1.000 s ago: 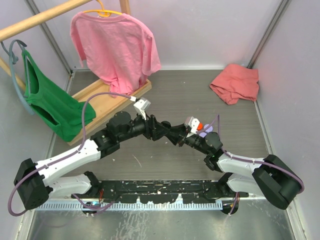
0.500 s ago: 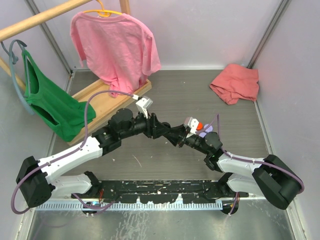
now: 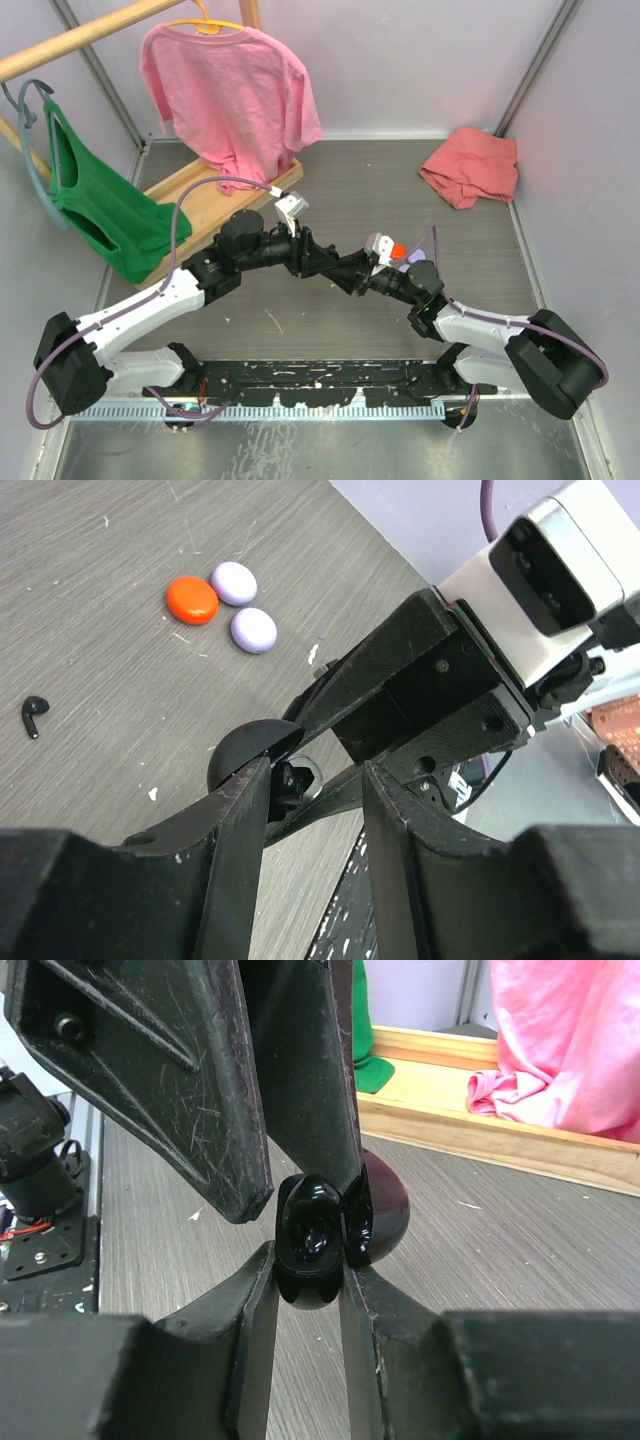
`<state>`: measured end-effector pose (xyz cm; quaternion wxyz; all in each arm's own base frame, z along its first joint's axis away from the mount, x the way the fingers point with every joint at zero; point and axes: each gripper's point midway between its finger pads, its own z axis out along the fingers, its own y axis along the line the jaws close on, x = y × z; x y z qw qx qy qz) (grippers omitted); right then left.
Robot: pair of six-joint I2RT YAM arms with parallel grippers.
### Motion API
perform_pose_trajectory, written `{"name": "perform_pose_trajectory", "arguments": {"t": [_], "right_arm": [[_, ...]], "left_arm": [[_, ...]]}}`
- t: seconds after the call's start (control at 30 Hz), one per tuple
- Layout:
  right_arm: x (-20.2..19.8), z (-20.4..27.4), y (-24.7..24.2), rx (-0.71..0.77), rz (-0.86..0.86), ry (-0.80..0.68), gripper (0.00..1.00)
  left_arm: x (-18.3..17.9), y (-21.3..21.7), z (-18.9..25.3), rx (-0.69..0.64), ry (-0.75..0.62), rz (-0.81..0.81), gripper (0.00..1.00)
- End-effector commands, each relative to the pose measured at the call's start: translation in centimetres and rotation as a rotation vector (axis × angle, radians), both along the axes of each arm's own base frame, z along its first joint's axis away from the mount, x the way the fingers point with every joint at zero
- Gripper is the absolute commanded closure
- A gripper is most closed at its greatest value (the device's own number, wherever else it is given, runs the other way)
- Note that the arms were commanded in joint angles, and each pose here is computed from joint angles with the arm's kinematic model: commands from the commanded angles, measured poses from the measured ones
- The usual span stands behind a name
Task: Insert the wireless bluetooth earbuds into the charging case
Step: Place the earbud in the charging case.
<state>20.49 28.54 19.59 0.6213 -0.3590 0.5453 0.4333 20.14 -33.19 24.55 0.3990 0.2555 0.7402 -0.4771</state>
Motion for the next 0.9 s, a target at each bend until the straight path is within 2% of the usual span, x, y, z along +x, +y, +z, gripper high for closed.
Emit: {"name": "perform_pose_trajectory", "arguments": {"t": [0.0,0.47,0.7,0.87], "right_arm": [[-1.1,3.3,1.0,0.050,0.101,-0.062,0.97],[-2.6,3.5,2.0,0.038,0.223,-0.043,0.97],[-2.0,3.4,1.6,0.043,0.193,-0.038,0.98],[0.2,3.0,0.1,0.052,0.054,-0.019,0.99]], "left_arm": [[-1.3,-0.4,3.2,-0.070,-0.083,-0.108,0.57],[-1.9,-0.7,3.3,-0.058,-0.163,-0.226,0.48],[-1.6,0.2,3.5,-0.052,-0.176,-0.184,0.42],[-1.6,1.3,5.1,-0.070,-0.197,-0.120,0.39]]}}
